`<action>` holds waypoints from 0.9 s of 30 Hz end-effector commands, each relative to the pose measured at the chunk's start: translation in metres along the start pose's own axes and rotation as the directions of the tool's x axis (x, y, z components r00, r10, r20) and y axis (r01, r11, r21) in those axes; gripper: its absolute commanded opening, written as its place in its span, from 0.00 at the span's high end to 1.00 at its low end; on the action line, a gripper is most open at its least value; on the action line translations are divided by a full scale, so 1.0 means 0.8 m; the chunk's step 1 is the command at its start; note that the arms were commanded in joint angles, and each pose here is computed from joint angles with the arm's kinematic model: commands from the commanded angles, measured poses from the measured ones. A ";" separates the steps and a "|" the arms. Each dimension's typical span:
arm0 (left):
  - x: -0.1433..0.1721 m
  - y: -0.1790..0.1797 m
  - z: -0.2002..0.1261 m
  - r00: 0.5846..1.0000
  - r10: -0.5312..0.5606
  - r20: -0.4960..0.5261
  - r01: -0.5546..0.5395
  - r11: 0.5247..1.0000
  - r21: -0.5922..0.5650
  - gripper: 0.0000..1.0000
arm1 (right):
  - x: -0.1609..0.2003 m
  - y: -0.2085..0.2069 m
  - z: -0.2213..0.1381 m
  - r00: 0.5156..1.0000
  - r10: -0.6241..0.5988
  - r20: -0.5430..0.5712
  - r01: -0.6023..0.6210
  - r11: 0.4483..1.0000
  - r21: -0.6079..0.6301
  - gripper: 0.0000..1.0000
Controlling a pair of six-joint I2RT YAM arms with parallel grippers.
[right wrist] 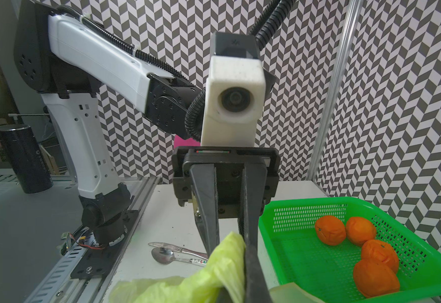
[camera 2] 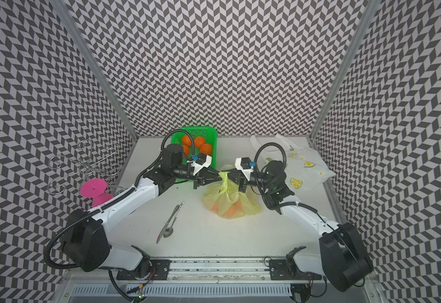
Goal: Place the oranges into plastic bags & tie knots
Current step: Tie the plastic bag at the center of the board.
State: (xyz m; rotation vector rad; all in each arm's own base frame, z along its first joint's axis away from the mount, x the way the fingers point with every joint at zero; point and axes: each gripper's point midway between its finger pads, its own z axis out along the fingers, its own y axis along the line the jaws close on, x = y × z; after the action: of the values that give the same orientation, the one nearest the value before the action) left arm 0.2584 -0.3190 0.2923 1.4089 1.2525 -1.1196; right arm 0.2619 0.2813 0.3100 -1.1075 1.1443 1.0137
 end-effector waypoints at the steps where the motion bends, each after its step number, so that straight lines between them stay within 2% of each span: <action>1: -0.009 -0.008 0.001 0.999 0.035 0.023 -0.036 0.999 0.031 0.84 | -0.021 -0.002 0.004 0.998 -0.058 0.033 0.058 0.998 0.001 1.00; 5: -0.005 -0.006 0.000 0.999 0.044 0.012 -0.044 0.999 0.020 1.00 | -0.023 -0.005 0.003 0.997 -0.069 0.029 0.068 0.998 0.014 1.00; 9: -0.002 0.001 -0.004 0.998 0.057 -0.007 -0.057 0.998 -0.029 1.00 | -0.028 -0.010 0.000 0.997 -0.078 0.020 0.077 0.996 0.034 0.95; 11: -0.001 0.009 -0.007 0.998 0.053 -0.020 -0.054 0.995 -0.085 1.00 | -0.030 -0.016 -0.003 0.996 -0.085 0.000 0.085 0.995 0.057 0.87; 14: 0.001 0.024 -0.012 0.999 0.035 -0.030 -0.040 0.984 -0.175 1.00 | -0.034 -0.026 -0.014 0.995 -0.087 -0.049 0.091 0.990 0.103 0.67; 17: 0.003 0.031 -0.015 0.999 0.007 -0.033 -0.014 0.976 -0.220 1.00 | -0.036 -0.031 -0.028 0.987 -0.114 -0.110 0.131 0.979 0.157 0.53; 21: 0.002 0.032 -0.017 0.999 -0.018 -0.029 0.011 0.972 -0.237 1.00 | -0.035 -0.031 -0.043 0.968 -0.160 -0.193 0.198 0.960 0.200 0.41; 22: 0.002 0.031 -0.018 0.999 -0.023 -0.025 0.017 0.971 -0.237 1.00 | -0.034 -0.032 -0.047 0.963 -0.155 -0.223 0.203 0.955 0.214 0.35; 27: -0.004 0.030 -0.020 0.999 -0.043 -0.011 0.039 0.969 -0.246 1.00 | -0.046 -0.033 -0.066 0.935 -0.168 -0.312 0.257 0.927 0.273 0.28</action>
State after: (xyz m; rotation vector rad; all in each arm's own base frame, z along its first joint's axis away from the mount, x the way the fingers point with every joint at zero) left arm 0.2837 -0.3085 0.2876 1.2458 1.4046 -0.9558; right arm 0.2736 0.2365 0.3492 -1.0971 1.2721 0.6142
